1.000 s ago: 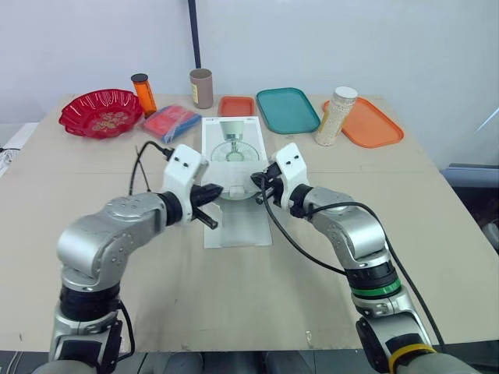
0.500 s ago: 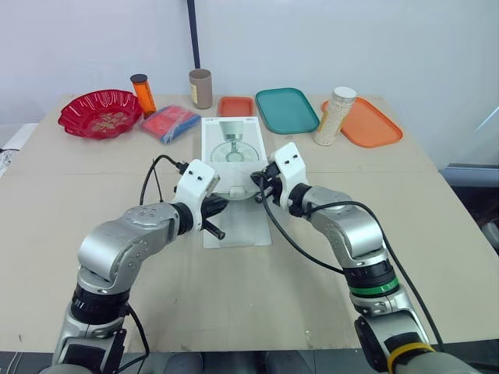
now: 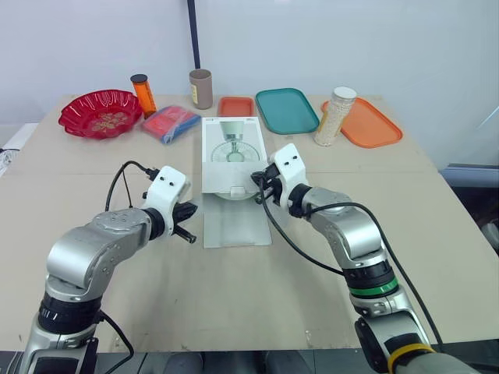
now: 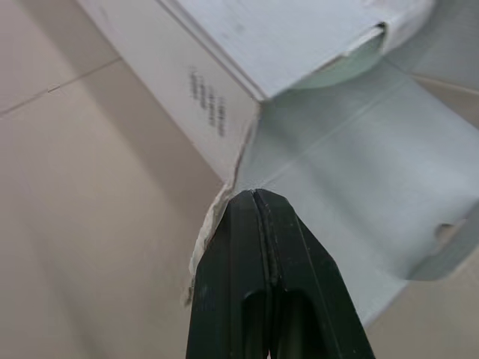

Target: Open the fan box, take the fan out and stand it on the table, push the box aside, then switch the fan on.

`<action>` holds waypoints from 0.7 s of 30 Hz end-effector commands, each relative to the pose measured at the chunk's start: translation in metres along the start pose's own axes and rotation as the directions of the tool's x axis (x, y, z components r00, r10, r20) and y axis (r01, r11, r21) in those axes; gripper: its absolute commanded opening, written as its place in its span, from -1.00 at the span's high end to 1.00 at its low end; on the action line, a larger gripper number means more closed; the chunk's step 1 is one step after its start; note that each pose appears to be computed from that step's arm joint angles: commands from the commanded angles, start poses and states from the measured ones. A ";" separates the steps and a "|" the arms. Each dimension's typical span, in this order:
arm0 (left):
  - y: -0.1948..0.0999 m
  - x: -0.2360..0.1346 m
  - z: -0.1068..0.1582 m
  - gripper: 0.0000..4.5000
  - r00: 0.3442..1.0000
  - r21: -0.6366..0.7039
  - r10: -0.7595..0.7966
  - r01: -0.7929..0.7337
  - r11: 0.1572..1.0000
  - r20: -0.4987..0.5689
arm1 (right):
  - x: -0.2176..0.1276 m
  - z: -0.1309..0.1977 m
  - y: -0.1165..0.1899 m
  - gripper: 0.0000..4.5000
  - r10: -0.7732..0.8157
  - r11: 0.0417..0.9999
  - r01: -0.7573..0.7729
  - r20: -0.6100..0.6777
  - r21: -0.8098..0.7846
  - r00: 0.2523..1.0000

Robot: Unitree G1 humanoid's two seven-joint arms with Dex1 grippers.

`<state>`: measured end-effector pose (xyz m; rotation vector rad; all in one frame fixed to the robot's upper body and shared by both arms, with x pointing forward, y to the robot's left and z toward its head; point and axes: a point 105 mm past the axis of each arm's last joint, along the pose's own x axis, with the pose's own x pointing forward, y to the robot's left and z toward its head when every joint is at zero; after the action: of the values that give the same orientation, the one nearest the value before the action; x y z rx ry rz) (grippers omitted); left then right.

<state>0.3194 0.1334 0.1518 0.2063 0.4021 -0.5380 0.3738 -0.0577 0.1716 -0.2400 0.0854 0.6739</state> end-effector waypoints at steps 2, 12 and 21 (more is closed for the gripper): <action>0.011 0.006 0.012 1.00 0.998 0.037 0.033 -0.036 0.999 0.060 | 0.002 -0.015 -0.002 0.98 -0.004 1.000 0.003 -0.061 -0.010 0.998; 0.018 0.025 0.024 1.00 0.994 0.088 0.045 -0.054 0.995 0.102 | 0.006 -0.015 0.001 0.98 0.009 1.000 -0.010 -0.058 -0.018 0.998; 0.008 0.037 0.037 1.00 0.991 0.126 -0.010 -0.007 0.992 0.136 | 0.007 -0.017 0.003 0.98 0.012 1.000 -0.013 -0.063 -0.021 0.998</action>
<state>0.3639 0.1231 0.1533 0.2715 0.3115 -0.5365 0.3773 -0.0543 0.1712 -0.2781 0.0730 0.6815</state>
